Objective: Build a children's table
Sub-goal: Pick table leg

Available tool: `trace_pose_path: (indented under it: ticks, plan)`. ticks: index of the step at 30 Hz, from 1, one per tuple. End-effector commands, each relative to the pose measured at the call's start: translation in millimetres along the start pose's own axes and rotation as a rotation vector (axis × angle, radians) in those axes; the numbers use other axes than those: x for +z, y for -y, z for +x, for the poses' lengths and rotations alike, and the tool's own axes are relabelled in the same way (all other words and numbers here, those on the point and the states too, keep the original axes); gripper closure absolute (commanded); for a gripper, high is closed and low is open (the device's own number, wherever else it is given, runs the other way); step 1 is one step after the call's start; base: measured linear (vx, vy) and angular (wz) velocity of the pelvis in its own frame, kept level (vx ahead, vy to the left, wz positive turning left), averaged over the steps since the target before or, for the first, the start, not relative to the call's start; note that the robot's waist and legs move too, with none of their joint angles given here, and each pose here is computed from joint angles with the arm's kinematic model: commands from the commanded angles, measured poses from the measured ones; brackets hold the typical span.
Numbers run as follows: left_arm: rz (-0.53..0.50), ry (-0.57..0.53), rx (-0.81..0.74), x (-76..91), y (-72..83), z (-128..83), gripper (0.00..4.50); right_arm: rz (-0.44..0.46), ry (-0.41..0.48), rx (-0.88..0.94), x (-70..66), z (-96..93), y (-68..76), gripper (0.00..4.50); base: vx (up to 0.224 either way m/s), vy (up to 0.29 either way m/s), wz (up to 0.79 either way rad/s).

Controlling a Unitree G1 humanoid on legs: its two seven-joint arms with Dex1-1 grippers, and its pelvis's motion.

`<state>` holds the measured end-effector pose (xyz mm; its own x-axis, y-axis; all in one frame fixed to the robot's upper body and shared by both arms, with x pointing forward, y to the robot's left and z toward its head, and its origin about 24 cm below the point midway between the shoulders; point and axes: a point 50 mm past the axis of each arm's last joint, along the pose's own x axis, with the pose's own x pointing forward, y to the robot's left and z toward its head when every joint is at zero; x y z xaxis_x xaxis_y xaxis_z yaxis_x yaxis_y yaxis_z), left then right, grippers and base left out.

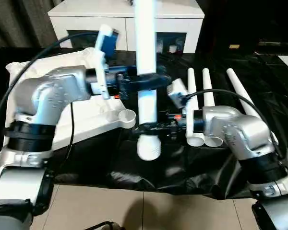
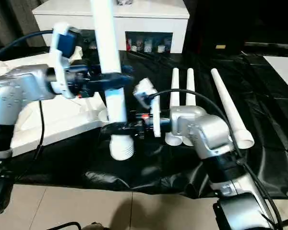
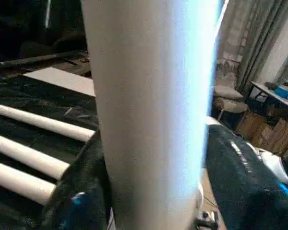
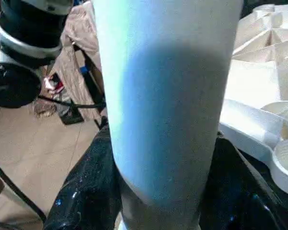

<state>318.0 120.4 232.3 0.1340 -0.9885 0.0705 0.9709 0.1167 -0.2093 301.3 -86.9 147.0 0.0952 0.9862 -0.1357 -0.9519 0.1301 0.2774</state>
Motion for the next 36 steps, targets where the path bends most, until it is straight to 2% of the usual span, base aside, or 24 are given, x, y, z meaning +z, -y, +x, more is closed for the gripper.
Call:
trace_pose_path:
  ticks: [1, 6, 7, 9, 12, 13, 14, 15, 16, 17, 20, 22, 25, 26, 27, 31, 32, 33, 36]
  plan:
    - [0.020, 0.022, -0.021, 6.5, 6.3, -4, 1.22, 0.018, 0.049, -0.062, 3.8, -17.2, 2.2, 2.66, 0.000, 0.000, 0.00]
    - [-0.003, 0.053, -0.018, 6.7, 5.9, -14, 0.82, 0.025, 0.075, -0.067, 3.0, -30.1, -3.5, 2.66, 0.000, 0.000, 0.00]
    - [-0.020, 0.058, 0.006, 2.3, 4.5, -19, 0.70, 0.036, 0.090, -0.087, 1.1, -37.2, -4.4, 2.67, 0.000, 0.000, 0.00]
    - [-0.024, 0.059, 0.018, 0.2, 3.8, -20, 0.64, 0.040, 0.095, -0.095, 0.4, -39.2, -4.7, 2.67, 0.000, 0.000, 0.00]
    - [-0.002, 0.085, 0.267, -12.7, -13.3, -45, 0.37, 0.001, 0.085, -0.201, -2.2, -46.9, -2.0, 2.67, 0.000, 0.000, 0.00]
    - [-0.002, 0.085, 0.267, -12.7, -13.3, -45, 0.37, 0.001, 0.085, -0.201, -2.2, -46.9, -2.0, 2.67, 0.000, 0.000, 0.00]
    - [0.036, 0.074, 0.513, -23.6, -26.3, -62, 0.18, -0.069, 0.077, -0.355, -3.5, -51.4, 6.4, 2.67, 0.000, 0.000, 0.00]
    - [0.060, 0.060, 0.644, -29.9, -31.7, -72, 0.18, -0.109, 0.080, -0.444, -3.5, -53.9, 10.8, 2.67, 0.000, 0.000, 0.00]
    - [0.065, 0.055, 0.663, -31.2, -32.1, -73, 0.11, -0.118, 0.079, -0.460, -3.5, -54.2, 11.6, 2.67, 0.000, 0.000, 0.00]
    - [0.152, -0.009, 0.911, -48.5, -34.0, -89, 0.04, -0.221, 0.086, -0.666, -4.0, -57.2, 21.2, 2.67, 0.000, 0.000, 0.00]
    - [0.347, -0.037, 1.122, -61.1, -23.2, -100, 0.04, -0.300, 0.079, -0.850, -7.9, -55.4, 24.9, 2.67, 0.000, 0.000, 0.00]
    - [0.325, 0.042, 1.267, -71.8, -9.9, -105, 0.04, -0.199, 0.159, -0.909, -15.4, -51.1, 20.6, 2.67, 0.000, 0.000, 0.00]
    - [0.403, 0.019, 1.440, -90.1, 4.9, -113, 0.04, -0.100, 0.281, -0.939, -25.9, -45.3, 9.2, 2.67, 0.000, 0.000, 0.00]
    - [0.346, 0.074, 1.514, -102.2, 15.9, -117, 0.04, -0.095, 0.300, -0.924, -33.9, -38.9, -0.2, 2.67, 0.000, 0.000, 0.00]
    - [0.346, 0.074, 1.514, -102.2, 15.9, -117, 0.04, -0.095, 0.300, -0.924, -33.9, -38.9, -0.2, 2.67, 0.000, 0.000, 0.00]
    - [0.350, 0.051, 1.533, -116.9, 28.5, -112, 0.04, -0.061, 0.314, -0.964, -51.8, -35.4, -4.6, 2.67, 0.000, 0.000, 0.00]
    - [0.350, 0.051, 1.533, -116.9, 28.5, -112, 0.04, -0.061, 0.314, -0.964, -51.8, -35.4, -4.6, 2.67, 0.000, 0.000, 0.00]
    - [0.337, 0.057, 1.528, -122.6, 33.8, -105, 0.04, -0.061, 0.319, -0.990, -57.3, -37.1, -8.4, 2.67, 0.000, 0.000, 0.00]
    - [0.341, 0.051, 1.498, -125.9, 38.4, -98, 0.04, -0.073, 0.321, -1.001, -59.7, -40.4, -12.1, 2.67, 0.000, 0.000, 0.00]
